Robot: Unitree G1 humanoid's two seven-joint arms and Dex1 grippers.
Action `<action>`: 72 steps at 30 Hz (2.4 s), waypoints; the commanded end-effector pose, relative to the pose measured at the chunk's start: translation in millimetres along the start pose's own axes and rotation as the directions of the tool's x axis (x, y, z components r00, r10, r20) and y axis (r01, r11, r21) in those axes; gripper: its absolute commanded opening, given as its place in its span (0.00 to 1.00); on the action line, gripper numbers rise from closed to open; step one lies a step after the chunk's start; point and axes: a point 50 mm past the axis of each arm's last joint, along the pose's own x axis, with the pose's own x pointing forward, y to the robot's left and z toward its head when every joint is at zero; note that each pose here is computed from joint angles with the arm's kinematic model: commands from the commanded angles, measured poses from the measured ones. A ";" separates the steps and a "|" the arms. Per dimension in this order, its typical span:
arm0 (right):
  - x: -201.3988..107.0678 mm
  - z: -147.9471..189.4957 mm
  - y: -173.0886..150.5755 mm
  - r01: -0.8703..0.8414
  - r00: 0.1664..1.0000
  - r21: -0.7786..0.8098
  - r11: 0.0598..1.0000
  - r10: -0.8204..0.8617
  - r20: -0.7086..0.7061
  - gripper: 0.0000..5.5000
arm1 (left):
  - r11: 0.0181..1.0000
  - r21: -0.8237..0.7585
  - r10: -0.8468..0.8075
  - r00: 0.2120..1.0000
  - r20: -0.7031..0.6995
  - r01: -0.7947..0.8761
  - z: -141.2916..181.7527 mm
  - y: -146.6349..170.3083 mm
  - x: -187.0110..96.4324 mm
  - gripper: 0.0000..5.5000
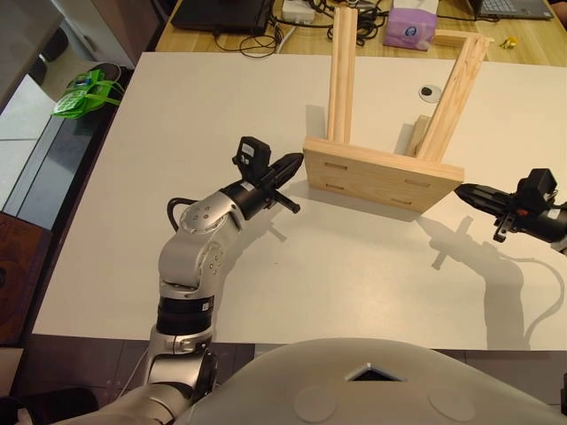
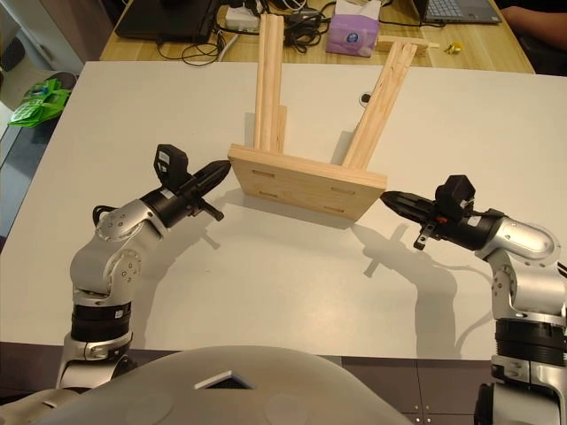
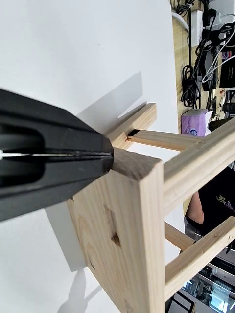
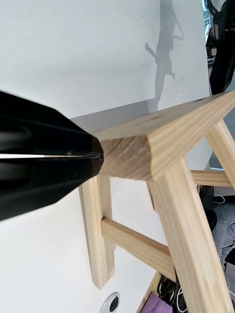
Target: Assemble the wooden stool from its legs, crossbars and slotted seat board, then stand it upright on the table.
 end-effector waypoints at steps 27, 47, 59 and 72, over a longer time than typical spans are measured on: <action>33.6 -58.3 -10.8 -0.107 0.968 -0.148 0.983 0.069 -0.243 0.00 | 0.999 -0.048 -0.025 0.975 -0.221 0.015 -96.3 33.3 33.2 0.01; 27.1 -55.3 -15.6 -0.095 0.965 -0.164 0.982 0.051 -0.255 0.00 | 0.992 -0.087 -0.104 0.970 -0.219 0.087 -105.5 6.3 40.0 0.01; 32.4 -57.0 -10.7 -0.078 0.972 -0.155 0.985 0.041 -0.230 0.00 | 0.992 -0.078 -0.110 0.967 -0.229 0.094 -105.2 6.3 37.0 0.01; 35.6 -59.9 -1.3 -0.100 0.972 -0.137 0.985 0.068 -0.224 0.00 | 0.992 -0.076 -0.121 0.964 -0.236 0.106 -105.8 1.3 35.4 0.01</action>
